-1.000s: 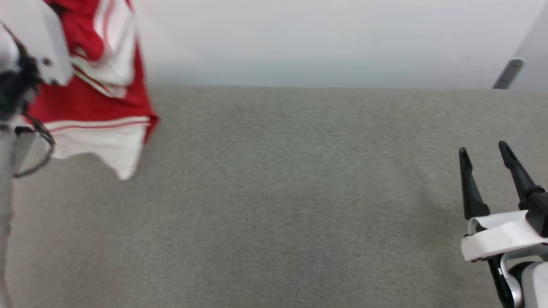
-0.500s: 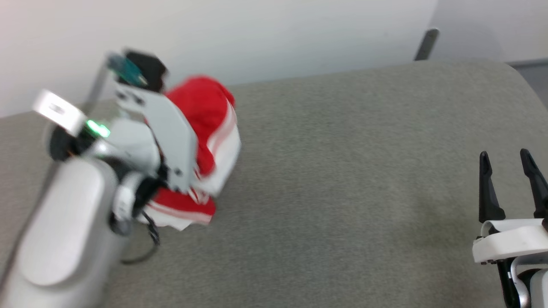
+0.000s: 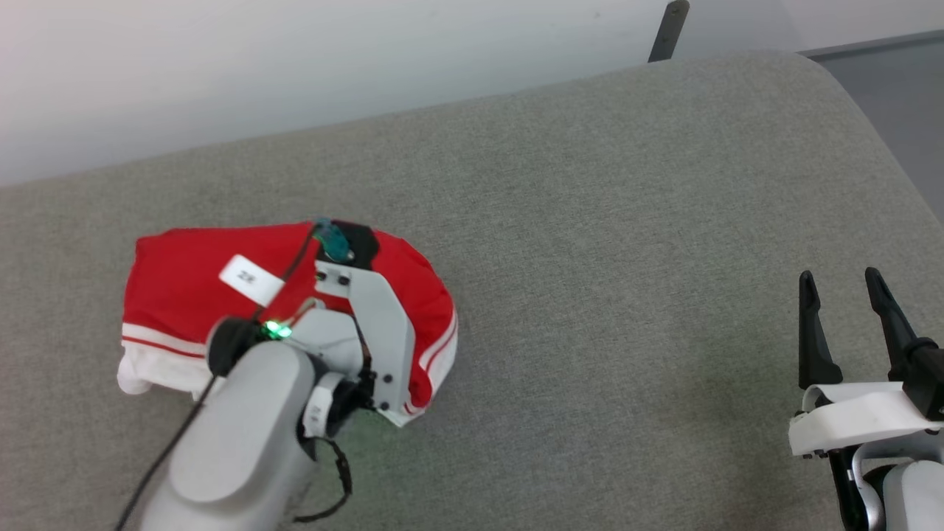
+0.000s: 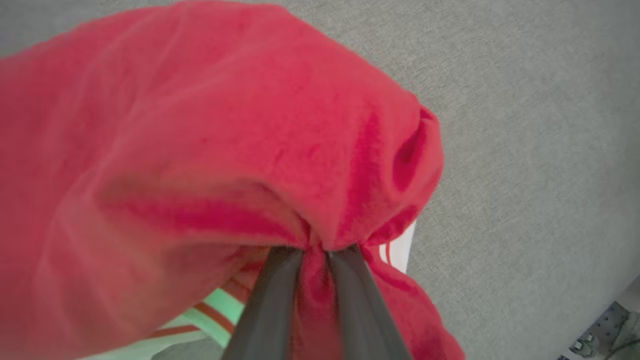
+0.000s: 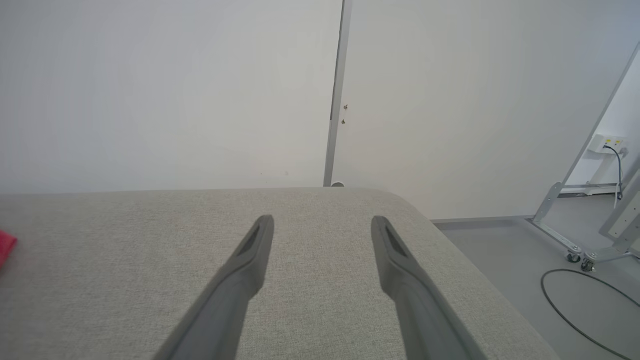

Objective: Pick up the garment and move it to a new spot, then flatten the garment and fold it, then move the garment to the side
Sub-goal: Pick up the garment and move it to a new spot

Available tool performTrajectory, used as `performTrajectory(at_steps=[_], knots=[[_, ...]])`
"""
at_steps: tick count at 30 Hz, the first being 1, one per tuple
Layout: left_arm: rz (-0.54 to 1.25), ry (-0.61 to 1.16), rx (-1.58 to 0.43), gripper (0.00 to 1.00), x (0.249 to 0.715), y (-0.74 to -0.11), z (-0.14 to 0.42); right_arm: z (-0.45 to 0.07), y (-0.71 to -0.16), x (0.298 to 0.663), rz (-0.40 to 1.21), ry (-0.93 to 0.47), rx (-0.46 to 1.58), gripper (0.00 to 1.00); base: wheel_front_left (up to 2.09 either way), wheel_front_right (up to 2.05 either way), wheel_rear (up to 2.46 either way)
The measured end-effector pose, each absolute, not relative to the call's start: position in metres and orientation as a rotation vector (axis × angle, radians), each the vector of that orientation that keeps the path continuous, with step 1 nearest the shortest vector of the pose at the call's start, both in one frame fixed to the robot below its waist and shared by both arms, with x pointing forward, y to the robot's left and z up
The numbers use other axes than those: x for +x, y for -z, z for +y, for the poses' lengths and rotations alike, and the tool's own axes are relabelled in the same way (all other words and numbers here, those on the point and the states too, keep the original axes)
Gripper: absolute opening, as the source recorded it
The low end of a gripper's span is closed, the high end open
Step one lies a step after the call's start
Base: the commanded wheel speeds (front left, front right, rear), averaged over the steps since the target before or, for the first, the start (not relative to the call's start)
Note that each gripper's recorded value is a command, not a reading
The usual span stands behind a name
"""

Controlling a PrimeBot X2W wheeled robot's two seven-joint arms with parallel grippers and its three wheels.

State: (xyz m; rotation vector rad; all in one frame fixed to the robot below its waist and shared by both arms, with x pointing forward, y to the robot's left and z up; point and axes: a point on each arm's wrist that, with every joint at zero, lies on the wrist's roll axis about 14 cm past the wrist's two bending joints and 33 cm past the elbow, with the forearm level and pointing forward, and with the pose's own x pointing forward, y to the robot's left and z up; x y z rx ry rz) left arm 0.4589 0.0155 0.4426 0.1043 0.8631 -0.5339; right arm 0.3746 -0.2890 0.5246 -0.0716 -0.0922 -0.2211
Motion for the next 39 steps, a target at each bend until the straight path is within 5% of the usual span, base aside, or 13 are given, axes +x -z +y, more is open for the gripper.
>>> performTrajectory(at_steps=[8,10,12,14,24,39], knots=[[0.970,0.538,0.128,0.01,0.442,-0.408,0.013,-0.282,-0.521,0.378,-0.089,0.200,-0.062,1.00,0.00,0.00,0.00],[0.970,0.540,0.128,0.47,0.442,-0.408,0.013,-0.279,-0.521,0.379,-0.087,0.190,-0.062,1.00,0.00,0.00,0.00],[0.971,0.547,0.129,0.64,0.441,-0.407,0.013,-0.277,-0.522,0.379,-0.089,0.181,-0.061,1.00,0.00,0.00,0.00],[0.965,0.555,0.132,1.00,0.439,-0.409,0.013,-0.275,-0.524,0.379,-0.095,0.172,-0.062,1.00,0.00,0.00,0.00],[0.827,0.580,0.108,1.00,0.442,-0.454,0.019,-0.262,-0.538,0.379,-0.129,0.113,-0.080,1.00,0.00,0.00,0.00],[0.280,0.454,-0.019,1.00,0.436,-0.572,0.095,-0.226,-0.560,0.380,-0.190,0.004,-0.076,1.00,0.00,0.00,0.00]])
